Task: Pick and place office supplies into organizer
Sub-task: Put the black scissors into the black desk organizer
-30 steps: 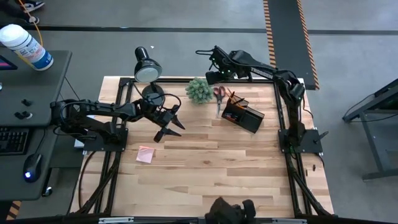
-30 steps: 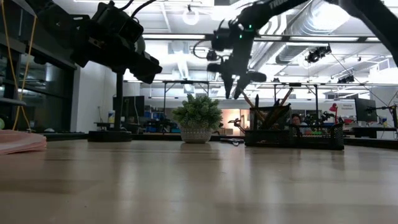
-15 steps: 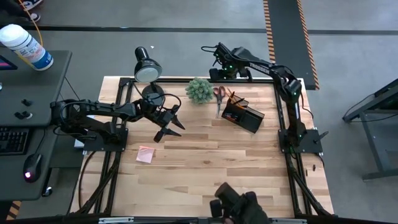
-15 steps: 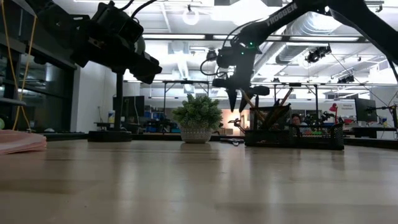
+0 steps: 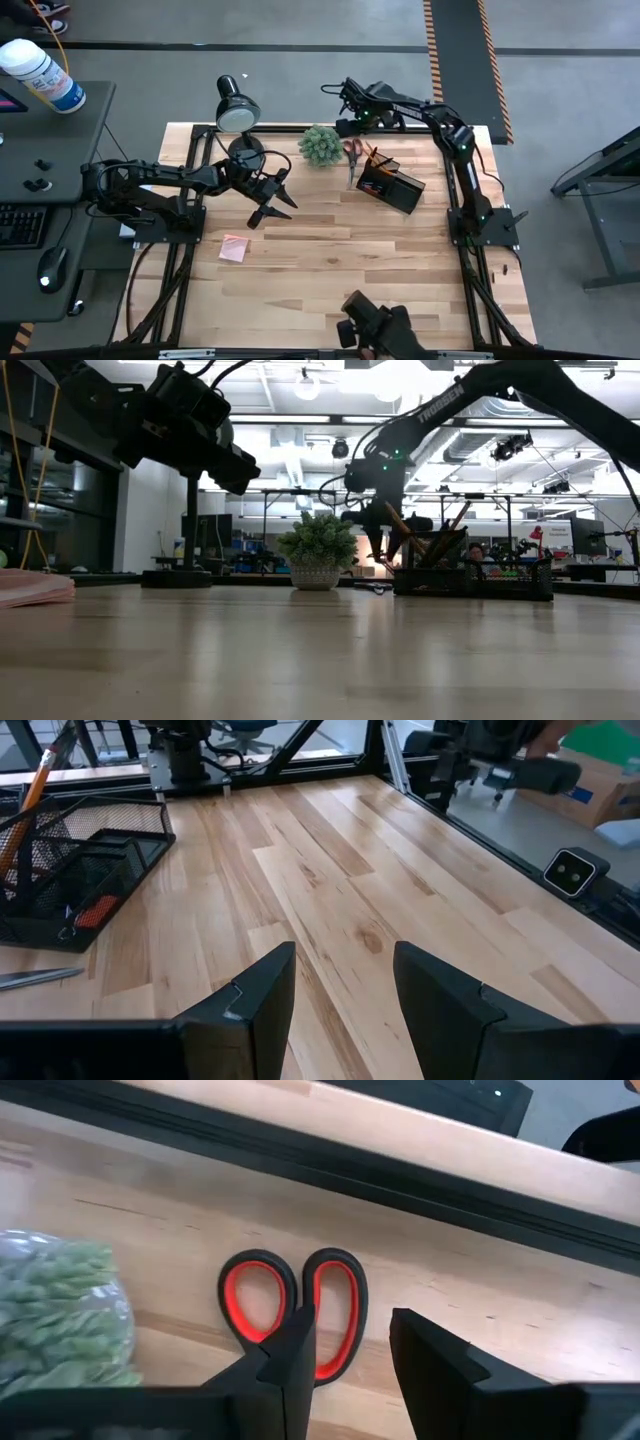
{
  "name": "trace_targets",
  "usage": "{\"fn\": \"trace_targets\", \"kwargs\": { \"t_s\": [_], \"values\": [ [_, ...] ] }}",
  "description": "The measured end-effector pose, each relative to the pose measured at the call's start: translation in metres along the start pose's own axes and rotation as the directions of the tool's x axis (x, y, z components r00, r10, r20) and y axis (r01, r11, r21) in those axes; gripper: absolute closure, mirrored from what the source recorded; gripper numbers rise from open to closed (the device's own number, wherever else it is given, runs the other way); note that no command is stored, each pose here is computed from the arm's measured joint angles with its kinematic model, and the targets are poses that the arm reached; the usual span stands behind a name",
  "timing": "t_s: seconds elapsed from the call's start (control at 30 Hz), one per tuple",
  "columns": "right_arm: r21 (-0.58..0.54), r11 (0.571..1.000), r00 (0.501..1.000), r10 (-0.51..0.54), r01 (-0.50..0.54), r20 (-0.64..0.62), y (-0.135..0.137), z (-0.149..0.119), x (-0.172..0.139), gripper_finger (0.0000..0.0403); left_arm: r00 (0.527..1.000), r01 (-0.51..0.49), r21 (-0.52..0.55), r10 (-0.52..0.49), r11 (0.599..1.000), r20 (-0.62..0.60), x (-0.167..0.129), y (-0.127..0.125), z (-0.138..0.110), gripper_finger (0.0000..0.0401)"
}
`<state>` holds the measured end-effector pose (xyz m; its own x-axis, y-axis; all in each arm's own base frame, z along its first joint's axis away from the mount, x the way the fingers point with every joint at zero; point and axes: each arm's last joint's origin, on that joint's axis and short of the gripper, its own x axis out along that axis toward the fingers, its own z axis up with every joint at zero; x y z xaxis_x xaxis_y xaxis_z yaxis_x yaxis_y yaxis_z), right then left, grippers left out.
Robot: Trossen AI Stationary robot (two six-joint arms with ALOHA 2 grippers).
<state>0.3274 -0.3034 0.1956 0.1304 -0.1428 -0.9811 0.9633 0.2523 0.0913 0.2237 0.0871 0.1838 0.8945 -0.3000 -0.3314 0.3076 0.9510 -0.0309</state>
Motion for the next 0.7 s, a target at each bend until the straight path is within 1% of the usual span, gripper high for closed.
{"fn": "trace_targets", "kwargs": {
  "t_s": [0.13,0.47,0.7],
  "values": [
    [-0.011,1.0,1.0,-0.015,0.015,-0.026,0.0,0.0,0.013,0.0281,1.0,0.0,0.0,0.0,1.0,0.0,0.0,0.0,0.0,0.0241],
    [-0.036,0.997,0.997,-0.063,0.061,-0.045,-0.001,0.0,0.031,0.0281,1.0,0.001,0.0,-0.001,1.0,-0.001,0.0,0.0,0.0,0.0241],
    [-0.04,0.996,0.993,-0.087,0.084,-0.084,-0.001,-0.002,0.053,0.0281,1.0,0.0,0.0,0.0,1.0,-0.002,0.0,0.0,0.0,0.0241]
  ]
}}
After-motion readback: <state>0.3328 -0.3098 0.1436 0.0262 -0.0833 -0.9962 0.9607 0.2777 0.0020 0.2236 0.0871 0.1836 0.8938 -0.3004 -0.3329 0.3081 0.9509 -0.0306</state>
